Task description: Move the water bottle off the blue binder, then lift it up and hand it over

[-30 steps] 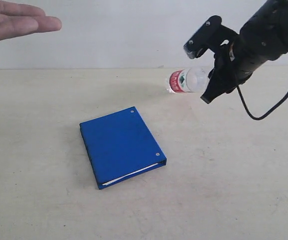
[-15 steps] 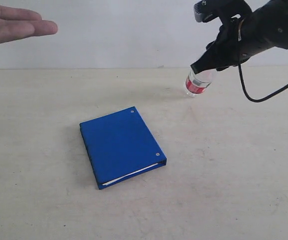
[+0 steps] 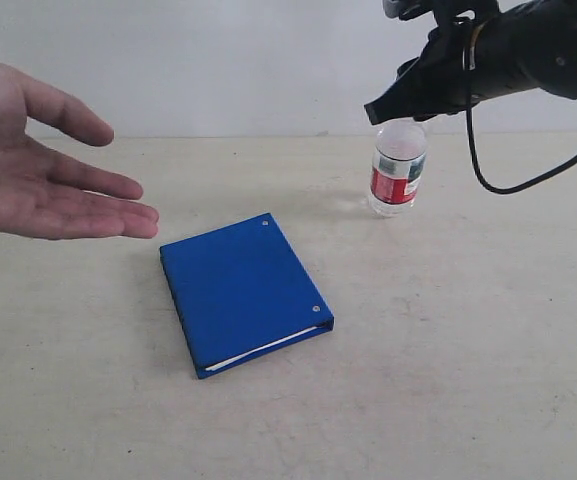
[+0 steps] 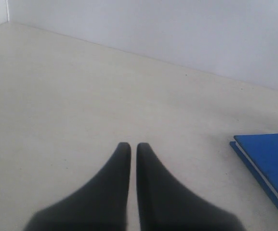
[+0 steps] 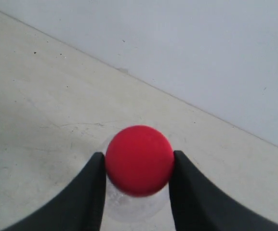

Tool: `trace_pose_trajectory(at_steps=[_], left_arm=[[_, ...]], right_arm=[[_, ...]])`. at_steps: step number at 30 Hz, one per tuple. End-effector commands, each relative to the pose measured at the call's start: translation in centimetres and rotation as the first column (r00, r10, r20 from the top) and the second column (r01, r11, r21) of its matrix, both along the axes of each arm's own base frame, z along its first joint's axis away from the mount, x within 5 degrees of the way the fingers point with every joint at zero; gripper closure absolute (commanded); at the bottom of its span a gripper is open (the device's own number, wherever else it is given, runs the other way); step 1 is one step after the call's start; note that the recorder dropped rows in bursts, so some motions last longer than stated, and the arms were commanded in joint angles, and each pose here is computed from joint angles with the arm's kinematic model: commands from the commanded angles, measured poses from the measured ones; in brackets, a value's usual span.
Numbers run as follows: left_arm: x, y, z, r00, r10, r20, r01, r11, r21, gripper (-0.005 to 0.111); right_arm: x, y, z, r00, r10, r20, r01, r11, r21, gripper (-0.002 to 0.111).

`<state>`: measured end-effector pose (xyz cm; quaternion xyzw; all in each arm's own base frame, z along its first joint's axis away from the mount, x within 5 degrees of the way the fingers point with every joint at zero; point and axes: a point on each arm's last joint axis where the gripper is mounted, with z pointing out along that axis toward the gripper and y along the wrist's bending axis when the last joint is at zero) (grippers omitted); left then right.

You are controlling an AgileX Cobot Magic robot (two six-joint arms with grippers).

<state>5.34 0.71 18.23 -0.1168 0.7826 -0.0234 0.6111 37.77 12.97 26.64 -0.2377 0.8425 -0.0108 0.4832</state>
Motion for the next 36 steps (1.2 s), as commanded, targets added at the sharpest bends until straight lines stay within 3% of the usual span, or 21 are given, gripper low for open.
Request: trace_pose_trajectory(at_steps=[1, 7, 20, 24, 26, 28, 31, 36], left_arm=[[0.0, 0.0, 0.1, 1.000, -0.006, 0.008, 0.006, 1.000, 0.002, 0.102], [0.0, 0.0, 0.1, 1.000, -0.006, 0.008, 0.006, 1.000, 0.002, 0.102], [0.0, 0.0, 0.1, 1.000, -0.006, 0.008, 0.006, 1.000, 0.002, 0.102], [0.0, 0.0, 0.1, 1.000, -0.006, 0.008, 0.006, 1.000, 0.002, 0.102], [0.0, 0.0, 0.1, 1.000, -0.006, 0.008, 0.006, 1.000, 0.002, 0.102], [0.0, 0.0, 0.1, 1.000, -0.006, 0.008, 0.006, 1.000, 0.002, 0.102], [0.0, 0.0, 0.1, 1.000, -0.006, 0.008, 0.006, 1.000, 0.002, 0.102], [0.0, 0.0, 0.1, 1.000, -0.006, 0.007, 0.006, 1.000, 0.010, 0.102]], right_arm=[[0.4, 0.1, -0.8, 1.000, 0.002, -0.008, -0.002, 1.000, 0.008, 0.101], [0.8, 0.2, -2.0, 0.999, -0.011, -0.039, 0.012, 1.000, 0.017, 0.056], [-0.1, -0.1, 0.9, 1.000, -0.015, 0.025, 0.014, 0.999, 0.043, 0.054], [-2.3, -1.7, 3.5, 0.990, -0.134, -0.043, 0.135, 0.990, 0.032, 0.054], [-3.7, -2.7, 5.0, 0.979, -0.194, -0.068, 0.196, 0.980, 0.026, 0.056], [-5.3, -3.5, 6.9, 0.972, -0.227, -0.055, 0.229, 0.973, 0.038, 0.069], [-7.8, -4.4, 9.8, 0.973, -0.230, 0.016, 0.228, 0.970, 0.086, 0.108], [-15.1, -7.3, 14.6, 0.955, -0.264, 0.138, 0.239, 0.955, 0.175, 0.107]])
